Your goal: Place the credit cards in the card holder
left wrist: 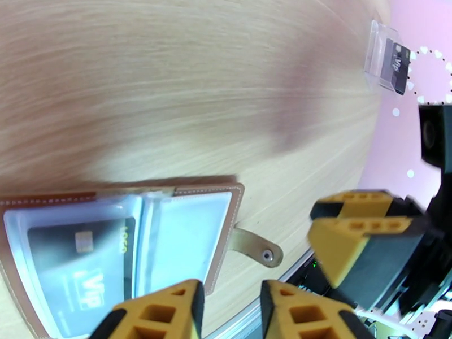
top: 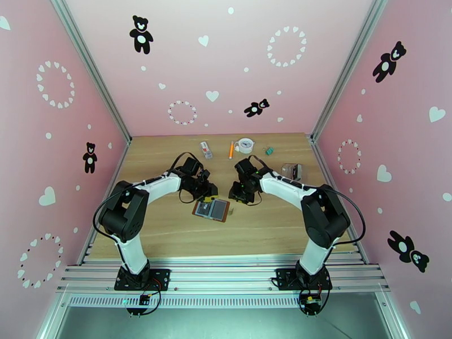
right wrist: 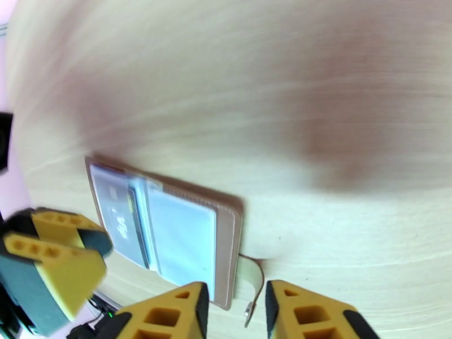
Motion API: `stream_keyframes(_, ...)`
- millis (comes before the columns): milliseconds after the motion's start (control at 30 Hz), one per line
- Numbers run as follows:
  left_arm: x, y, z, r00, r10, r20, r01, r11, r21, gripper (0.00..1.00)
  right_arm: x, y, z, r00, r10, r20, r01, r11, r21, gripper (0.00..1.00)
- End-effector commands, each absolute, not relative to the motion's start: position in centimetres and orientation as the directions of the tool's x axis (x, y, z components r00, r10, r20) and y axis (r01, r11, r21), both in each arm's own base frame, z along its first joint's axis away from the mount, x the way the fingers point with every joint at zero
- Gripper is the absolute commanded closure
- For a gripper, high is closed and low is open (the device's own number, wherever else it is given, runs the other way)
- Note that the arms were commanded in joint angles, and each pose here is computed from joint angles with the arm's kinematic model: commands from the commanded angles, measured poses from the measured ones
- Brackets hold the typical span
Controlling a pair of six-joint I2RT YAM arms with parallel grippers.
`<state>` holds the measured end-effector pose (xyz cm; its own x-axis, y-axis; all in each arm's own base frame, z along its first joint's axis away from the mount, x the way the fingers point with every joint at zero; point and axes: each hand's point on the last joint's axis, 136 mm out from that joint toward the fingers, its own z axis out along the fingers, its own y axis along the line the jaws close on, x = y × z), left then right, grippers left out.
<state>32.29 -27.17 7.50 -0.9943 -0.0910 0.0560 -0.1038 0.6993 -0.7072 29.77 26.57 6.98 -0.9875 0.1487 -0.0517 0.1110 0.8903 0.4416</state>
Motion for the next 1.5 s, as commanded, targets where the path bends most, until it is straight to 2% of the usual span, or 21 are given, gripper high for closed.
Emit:
stream_keyframes(0,33.9,-24.8,7.3,-0.987,-0.158,0.031,-0.139,0.739,-0.66,0.67,29.2,29.6,8.7,-0.996,0.049,-0.077,0.002,0.856,0.517,0.79)
stream_keyframes(133,34.1,-21.0,6.2,-0.966,-0.253,0.047,-0.228,0.753,-0.617,0.67,28.9,32.9,8.1,-0.998,0.027,-0.05,-0.006,0.829,0.559,0.95)
stream_keyframes(300,32.9,-18.5,5.1,-0.96,-0.276,0.055,-0.255,0.772,-0.582,0.67,28.9,35.8,6.3,-0.999,-0.024,-0.024,-0.034,0.833,0.552,1.0)
stream_keyframes(667,30.6,-17.0,3.2,-0.949,-0.303,0.089,-0.298,0.769,-0.566,0.67,29.2,36.6,3.0,-1.0,-0.023,0.02,-0.01,0.857,0.514,1.0)
stream_keyframes(1167,31.2,-17.3,3.8,-0.951,-0.3,0.076,-0.287,0.763,-0.58,0.67,28.4,36.7,0.6,-0.996,-0.056,0.074,-0.013,0.875,0.484,1.0)
stream_keyframes(1467,31.7,-18.4,5.2,-0.96,-0.272,0.065,-0.247,0.72,-0.648,0.65,28.1,36.8,-0.4,-0.991,-0.1,0.086,-0.048,0.881,0.471,1.0)
